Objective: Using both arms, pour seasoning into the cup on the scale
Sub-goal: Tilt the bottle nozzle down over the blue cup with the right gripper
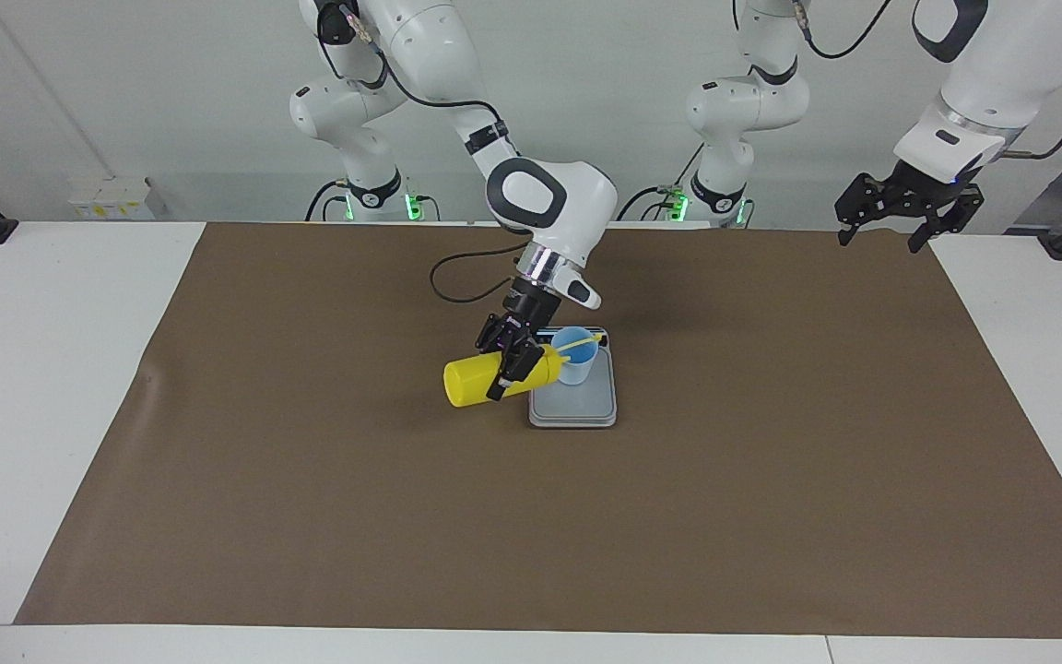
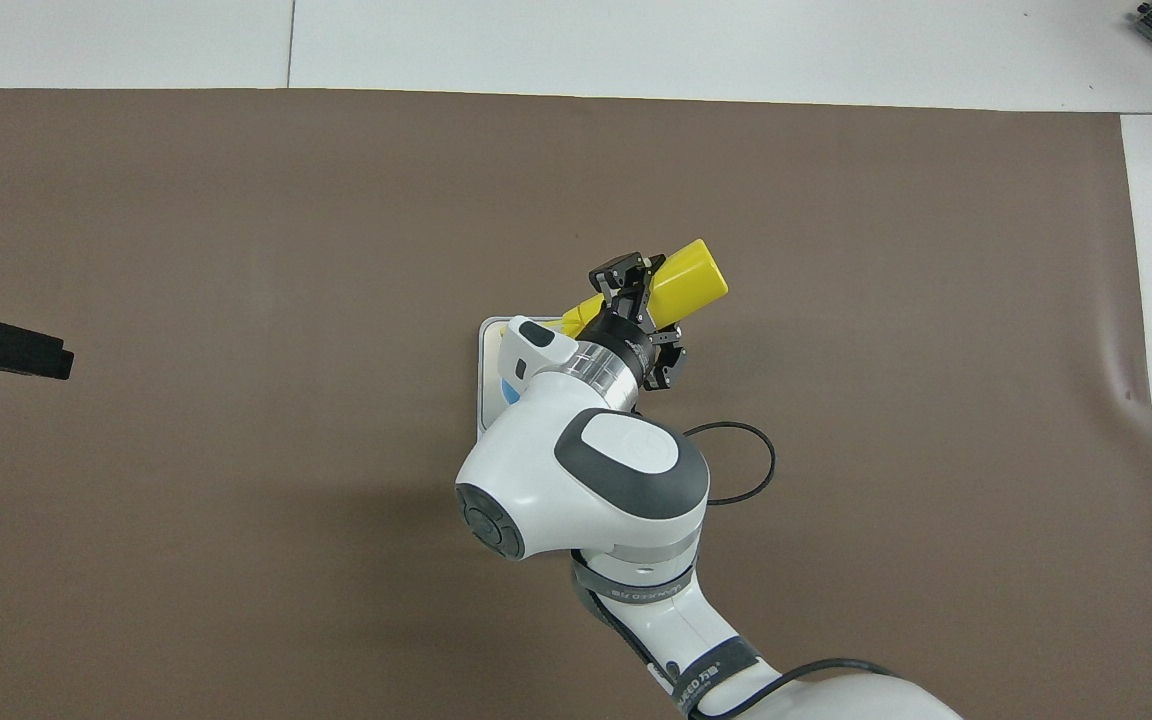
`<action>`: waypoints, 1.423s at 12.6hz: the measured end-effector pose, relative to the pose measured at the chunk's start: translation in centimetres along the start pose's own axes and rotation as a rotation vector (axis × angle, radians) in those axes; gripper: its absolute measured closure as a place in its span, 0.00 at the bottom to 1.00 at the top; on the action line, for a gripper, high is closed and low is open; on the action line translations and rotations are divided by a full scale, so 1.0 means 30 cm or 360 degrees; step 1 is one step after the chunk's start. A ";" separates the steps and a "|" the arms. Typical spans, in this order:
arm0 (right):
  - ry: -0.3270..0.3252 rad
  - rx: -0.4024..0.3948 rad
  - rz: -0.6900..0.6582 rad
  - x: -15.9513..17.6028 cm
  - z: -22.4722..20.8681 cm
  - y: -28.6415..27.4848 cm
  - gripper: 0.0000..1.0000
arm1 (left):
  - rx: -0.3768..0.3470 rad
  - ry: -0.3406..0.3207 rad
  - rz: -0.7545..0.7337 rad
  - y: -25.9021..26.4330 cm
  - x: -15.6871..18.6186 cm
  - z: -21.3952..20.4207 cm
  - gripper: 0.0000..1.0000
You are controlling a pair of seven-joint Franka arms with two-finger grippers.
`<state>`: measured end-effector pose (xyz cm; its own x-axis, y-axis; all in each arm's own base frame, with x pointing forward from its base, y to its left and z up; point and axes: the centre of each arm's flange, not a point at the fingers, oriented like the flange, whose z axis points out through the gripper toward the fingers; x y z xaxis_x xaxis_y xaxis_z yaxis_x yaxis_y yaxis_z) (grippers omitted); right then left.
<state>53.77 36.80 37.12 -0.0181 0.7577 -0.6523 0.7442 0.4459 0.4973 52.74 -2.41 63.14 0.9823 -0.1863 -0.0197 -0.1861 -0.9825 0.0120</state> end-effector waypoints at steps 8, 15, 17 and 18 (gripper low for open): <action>-0.0014 0.0003 -0.0008 0.001 0.000 -0.006 0.42 | 0.0000 0.0000 0.0000 0.000 0.000 0.000 0.00; 0.0088 0.0111 0.0202 -0.081 -0.058 0.030 0.42 | 0.0000 0.0000 0.0000 0.000 0.000 0.000 0.00; 0.0153 0.0210 0.0328 -0.136 -0.061 0.043 0.42 | 0.0000 0.0000 0.0000 0.000 0.000 0.000 0.00; 0.0167 0.0231 0.0364 -0.160 -0.062 0.049 0.42 | 0.0000 0.0000 0.0000 0.000 0.000 0.000 0.00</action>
<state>53.71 34.71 42.04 0.0979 0.8794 -0.4660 0.8246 0.1905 0.5327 52.73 -2.41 63.14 0.9823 -0.1863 -0.0199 -0.1861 -0.9825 0.0120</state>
